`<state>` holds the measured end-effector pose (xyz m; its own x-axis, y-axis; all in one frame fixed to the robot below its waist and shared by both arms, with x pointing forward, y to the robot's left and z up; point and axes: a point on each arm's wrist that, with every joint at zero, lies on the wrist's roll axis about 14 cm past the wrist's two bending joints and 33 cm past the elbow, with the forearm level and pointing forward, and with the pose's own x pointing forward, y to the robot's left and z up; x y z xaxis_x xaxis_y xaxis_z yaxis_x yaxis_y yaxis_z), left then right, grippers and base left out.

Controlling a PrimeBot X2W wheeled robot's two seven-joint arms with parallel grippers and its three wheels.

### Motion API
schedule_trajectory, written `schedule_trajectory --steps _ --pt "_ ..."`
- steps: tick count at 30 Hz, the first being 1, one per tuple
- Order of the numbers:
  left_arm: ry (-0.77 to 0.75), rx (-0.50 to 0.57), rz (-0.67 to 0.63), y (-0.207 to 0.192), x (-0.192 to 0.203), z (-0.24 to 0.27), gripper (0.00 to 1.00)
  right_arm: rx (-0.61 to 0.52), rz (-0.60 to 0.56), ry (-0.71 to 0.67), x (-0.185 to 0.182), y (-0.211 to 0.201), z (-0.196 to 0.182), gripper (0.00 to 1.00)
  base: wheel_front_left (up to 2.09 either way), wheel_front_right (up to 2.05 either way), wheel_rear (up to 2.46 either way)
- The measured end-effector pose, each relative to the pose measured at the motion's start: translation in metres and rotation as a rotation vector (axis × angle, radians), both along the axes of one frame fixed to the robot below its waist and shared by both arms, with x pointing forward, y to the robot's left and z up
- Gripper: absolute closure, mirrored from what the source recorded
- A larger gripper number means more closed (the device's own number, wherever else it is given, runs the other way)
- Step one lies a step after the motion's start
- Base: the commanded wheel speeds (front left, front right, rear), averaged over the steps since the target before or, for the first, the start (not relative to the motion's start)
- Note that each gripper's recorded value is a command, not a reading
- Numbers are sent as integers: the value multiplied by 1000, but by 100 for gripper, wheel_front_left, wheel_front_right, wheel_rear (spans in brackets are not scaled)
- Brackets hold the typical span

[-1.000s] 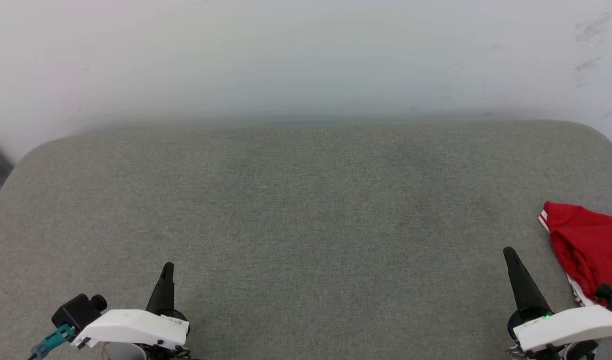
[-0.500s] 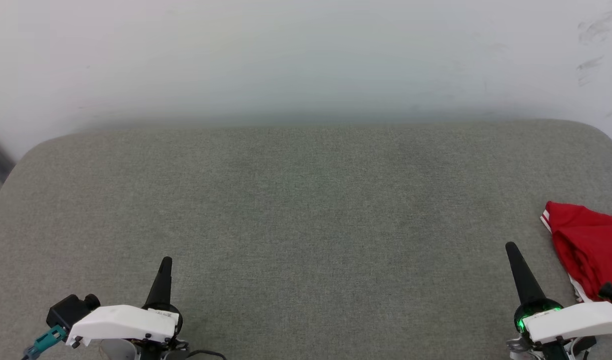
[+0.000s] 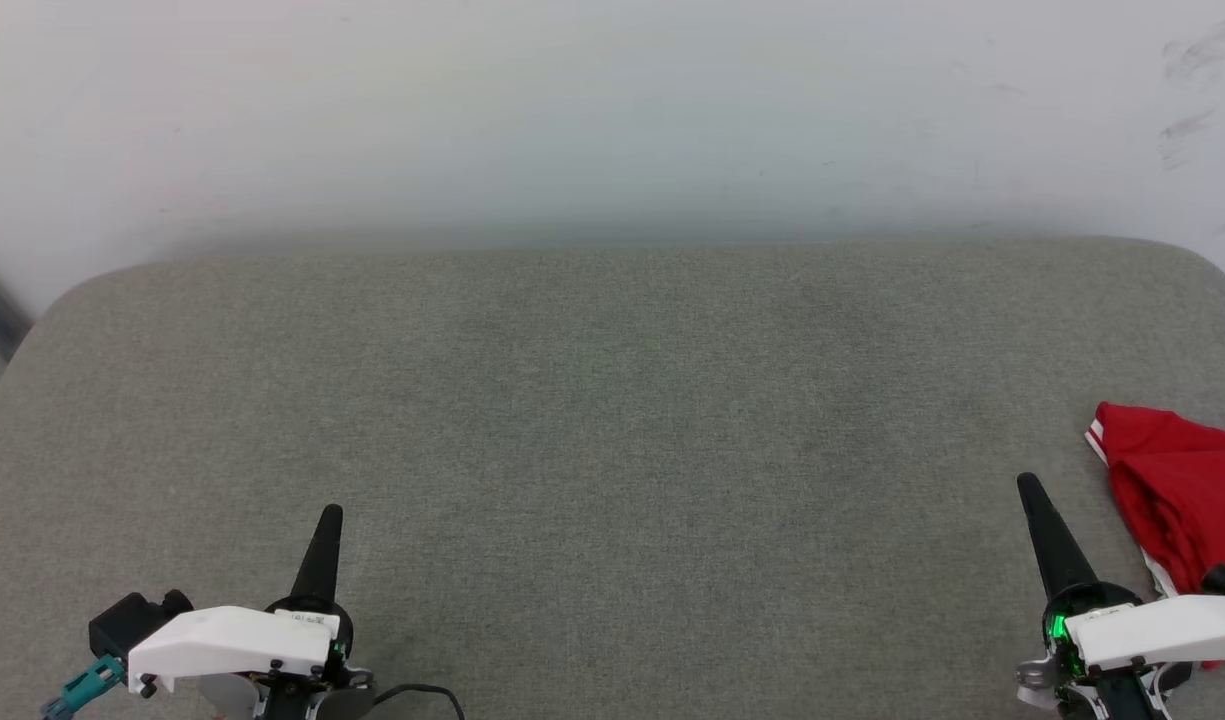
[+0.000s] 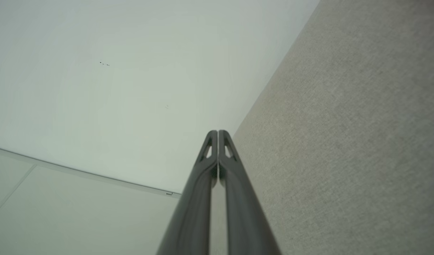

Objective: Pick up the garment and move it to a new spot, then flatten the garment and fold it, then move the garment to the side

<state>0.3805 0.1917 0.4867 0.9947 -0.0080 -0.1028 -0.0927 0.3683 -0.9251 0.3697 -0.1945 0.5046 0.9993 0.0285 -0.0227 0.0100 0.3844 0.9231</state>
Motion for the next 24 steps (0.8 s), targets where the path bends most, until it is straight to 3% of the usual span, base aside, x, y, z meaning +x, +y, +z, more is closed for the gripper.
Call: schedule_trajectory --steps 24 --pt "-39 -204 14 3 4 8 100 210 -21 -1 9 -4 -1 100 0 0 0"
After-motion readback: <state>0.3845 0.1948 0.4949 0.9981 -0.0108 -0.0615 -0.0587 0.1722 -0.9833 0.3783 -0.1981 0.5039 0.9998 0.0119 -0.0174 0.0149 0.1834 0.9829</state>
